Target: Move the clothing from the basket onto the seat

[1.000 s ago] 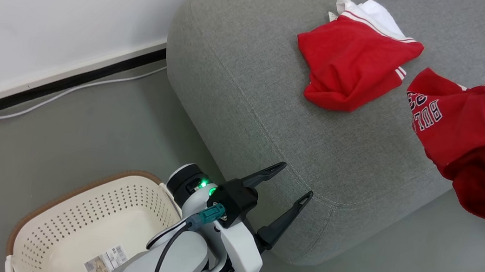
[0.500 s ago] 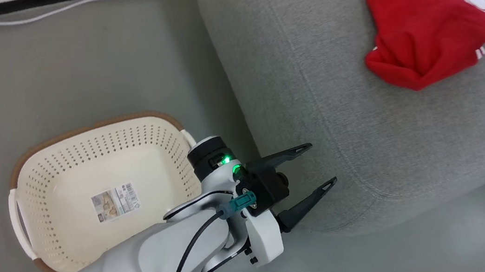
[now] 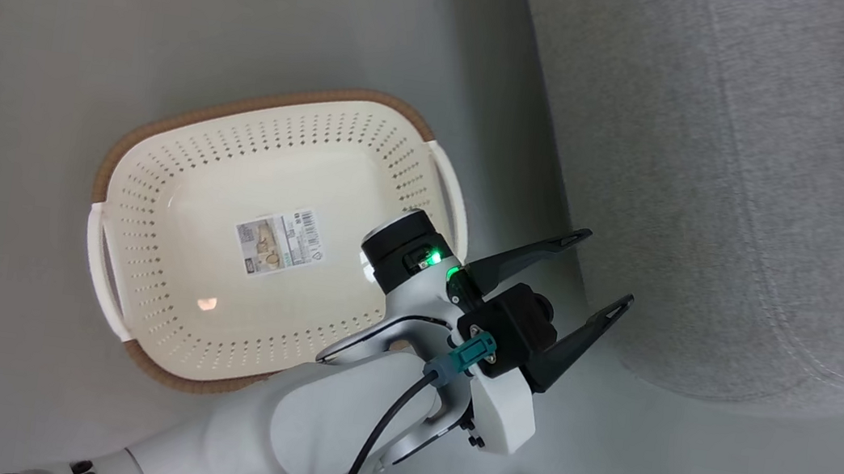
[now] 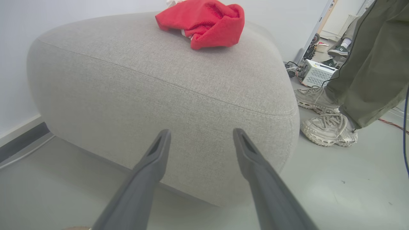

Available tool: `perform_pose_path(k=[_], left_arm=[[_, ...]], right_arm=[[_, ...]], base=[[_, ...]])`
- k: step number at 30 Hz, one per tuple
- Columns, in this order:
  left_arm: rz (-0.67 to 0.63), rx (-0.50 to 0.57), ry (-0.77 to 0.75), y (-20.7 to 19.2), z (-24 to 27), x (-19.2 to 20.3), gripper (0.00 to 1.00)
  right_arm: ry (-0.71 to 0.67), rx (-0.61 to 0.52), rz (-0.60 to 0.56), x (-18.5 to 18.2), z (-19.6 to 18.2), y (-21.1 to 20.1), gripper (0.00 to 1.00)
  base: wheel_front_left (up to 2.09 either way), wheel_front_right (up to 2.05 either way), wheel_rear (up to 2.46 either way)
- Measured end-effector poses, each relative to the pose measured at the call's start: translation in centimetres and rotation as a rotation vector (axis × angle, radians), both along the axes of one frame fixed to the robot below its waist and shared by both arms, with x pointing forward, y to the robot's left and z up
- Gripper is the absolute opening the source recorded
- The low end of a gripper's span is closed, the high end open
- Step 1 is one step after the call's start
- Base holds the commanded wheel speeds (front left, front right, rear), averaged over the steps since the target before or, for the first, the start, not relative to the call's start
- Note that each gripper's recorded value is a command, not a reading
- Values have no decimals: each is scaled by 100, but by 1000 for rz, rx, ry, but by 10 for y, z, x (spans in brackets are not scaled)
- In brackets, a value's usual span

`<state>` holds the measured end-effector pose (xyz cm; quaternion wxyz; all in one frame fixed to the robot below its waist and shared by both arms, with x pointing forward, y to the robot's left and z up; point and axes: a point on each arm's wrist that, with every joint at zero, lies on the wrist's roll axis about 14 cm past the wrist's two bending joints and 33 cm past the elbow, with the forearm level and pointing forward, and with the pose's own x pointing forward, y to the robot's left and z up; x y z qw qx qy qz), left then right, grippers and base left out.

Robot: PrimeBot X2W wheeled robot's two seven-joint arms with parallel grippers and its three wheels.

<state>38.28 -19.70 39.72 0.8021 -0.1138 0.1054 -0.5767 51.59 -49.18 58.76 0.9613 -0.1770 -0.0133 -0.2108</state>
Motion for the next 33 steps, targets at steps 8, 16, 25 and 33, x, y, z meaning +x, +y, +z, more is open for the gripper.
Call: perform_pose_path(k=[8, 16, 25, 33], left_arm=[[85, 37, 66, 23, -28, 14, 100], [134, 61, 71, 37, -32, 22, 100], [168, 51, 21, 41, -6, 27, 100], [270, 56, 9, 59, 16, 29, 100]], right_arm=[[118, 83, -43, 36, -75, -5, 0], [212, 215, 6, 46, -142, 29, 100], [270, 228, 77, 13, -153, 53, 100], [244, 241, 181, -14, -137, 86, 100]], base=[[0, 0, 0], [0, 0, 0], [0, 0, 0], [0, 0, 0]])
